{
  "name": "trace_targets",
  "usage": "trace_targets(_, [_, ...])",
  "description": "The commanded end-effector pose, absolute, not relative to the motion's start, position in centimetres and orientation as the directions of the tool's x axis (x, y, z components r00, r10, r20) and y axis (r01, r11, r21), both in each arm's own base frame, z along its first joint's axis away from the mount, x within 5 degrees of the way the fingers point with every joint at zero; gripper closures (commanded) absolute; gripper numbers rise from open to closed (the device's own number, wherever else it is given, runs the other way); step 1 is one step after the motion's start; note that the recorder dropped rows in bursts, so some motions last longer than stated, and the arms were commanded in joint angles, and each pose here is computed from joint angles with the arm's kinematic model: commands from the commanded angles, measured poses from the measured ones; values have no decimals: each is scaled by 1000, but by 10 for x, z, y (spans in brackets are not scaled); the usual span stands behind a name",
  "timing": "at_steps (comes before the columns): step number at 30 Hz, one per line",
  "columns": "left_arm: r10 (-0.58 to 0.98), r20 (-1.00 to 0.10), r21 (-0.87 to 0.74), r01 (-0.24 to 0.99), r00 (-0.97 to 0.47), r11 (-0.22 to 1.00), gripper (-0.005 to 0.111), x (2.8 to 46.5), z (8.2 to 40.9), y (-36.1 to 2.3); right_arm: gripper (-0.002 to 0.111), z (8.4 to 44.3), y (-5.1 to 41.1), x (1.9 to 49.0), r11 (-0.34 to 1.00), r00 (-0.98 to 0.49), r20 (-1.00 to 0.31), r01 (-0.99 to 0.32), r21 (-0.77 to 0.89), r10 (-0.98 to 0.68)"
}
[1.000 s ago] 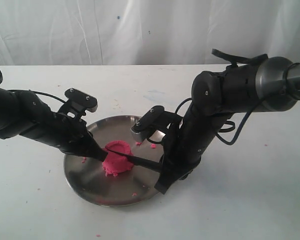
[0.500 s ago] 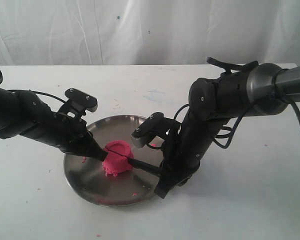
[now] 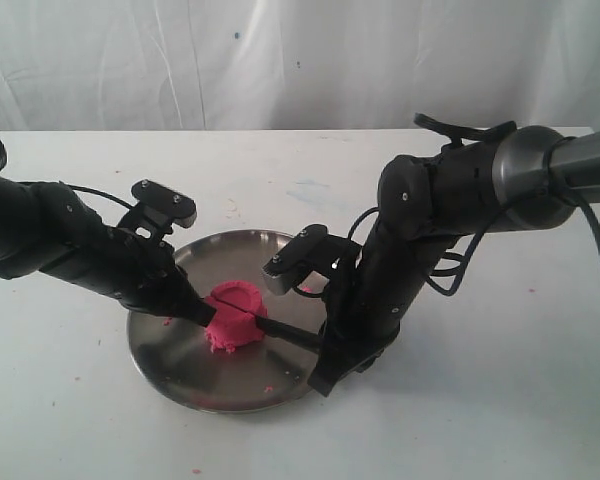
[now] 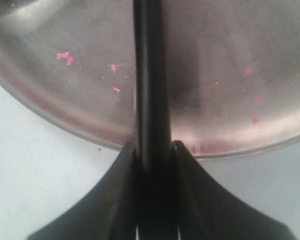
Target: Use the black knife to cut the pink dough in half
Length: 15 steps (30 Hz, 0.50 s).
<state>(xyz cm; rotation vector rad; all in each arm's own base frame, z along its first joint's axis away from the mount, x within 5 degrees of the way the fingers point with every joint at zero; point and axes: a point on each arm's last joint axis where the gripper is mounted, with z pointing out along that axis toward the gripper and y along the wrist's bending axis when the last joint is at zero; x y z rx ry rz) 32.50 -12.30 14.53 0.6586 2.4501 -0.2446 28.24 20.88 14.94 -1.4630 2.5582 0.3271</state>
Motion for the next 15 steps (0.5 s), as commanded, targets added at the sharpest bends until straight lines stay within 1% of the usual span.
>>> trace_targets(1, [391,-559,-59,505,-731,861,107,322,142,-124,108,141,209,285,506,-514,-255,-856,104,-819])
trace_targets(15, [391,-558,-60,506,-732,860,107,322,141,-124,108,141,209,285,509,-518,-255,-854,105,-817])
